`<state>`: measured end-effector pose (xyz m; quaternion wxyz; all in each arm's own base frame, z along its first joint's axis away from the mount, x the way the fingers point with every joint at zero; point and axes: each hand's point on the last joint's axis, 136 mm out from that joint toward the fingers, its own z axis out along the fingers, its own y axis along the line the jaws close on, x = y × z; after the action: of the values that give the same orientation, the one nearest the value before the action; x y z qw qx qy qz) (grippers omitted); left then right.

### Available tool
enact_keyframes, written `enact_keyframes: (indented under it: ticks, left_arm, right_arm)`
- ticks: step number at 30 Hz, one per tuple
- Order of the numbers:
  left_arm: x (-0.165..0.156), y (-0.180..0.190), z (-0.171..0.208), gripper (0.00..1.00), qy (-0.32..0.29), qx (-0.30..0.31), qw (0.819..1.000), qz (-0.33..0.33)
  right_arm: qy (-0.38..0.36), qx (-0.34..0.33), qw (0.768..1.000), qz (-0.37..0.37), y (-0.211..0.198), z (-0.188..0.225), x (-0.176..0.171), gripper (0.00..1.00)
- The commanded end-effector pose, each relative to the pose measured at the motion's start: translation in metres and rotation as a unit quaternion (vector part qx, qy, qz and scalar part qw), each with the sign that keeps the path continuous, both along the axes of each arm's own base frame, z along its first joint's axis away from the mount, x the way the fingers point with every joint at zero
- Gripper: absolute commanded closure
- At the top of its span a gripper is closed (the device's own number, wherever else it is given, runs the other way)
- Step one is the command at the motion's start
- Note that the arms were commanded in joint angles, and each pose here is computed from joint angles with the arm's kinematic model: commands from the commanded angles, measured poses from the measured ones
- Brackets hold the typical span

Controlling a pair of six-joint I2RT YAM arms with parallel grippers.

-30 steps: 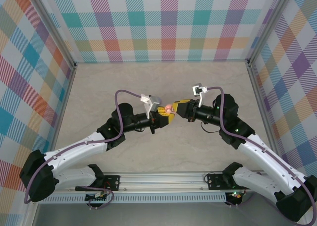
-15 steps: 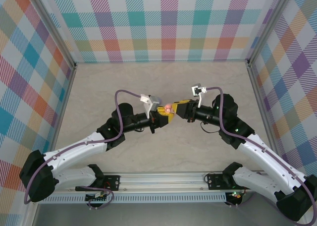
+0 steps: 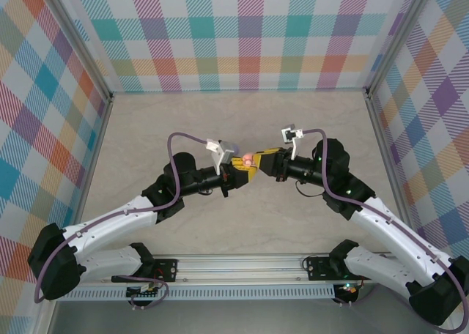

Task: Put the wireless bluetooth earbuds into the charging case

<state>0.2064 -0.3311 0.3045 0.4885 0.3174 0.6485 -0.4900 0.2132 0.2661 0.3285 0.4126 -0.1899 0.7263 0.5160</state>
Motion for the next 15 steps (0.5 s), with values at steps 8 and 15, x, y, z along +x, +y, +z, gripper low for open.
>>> enact_keyframes:
  ticks: [8, 15]
  left_arm:
    - [-0.0101, 0.002, 0.0314, 1.0, -0.029, -0.034, 0.999, -0.009]
    - [-0.0106, 0.0016, 0.0312, 1.0, -0.029, -0.033, 0.999, -0.011]
  right_arm:
    - [-0.018, -0.006, 1.0, 0.023, 0.0043, 0.0112, -0.0084, 0.74]
    - [-0.022, -0.009, 0.999, 0.023, 0.0029, 0.0148, -0.0105, 0.66]
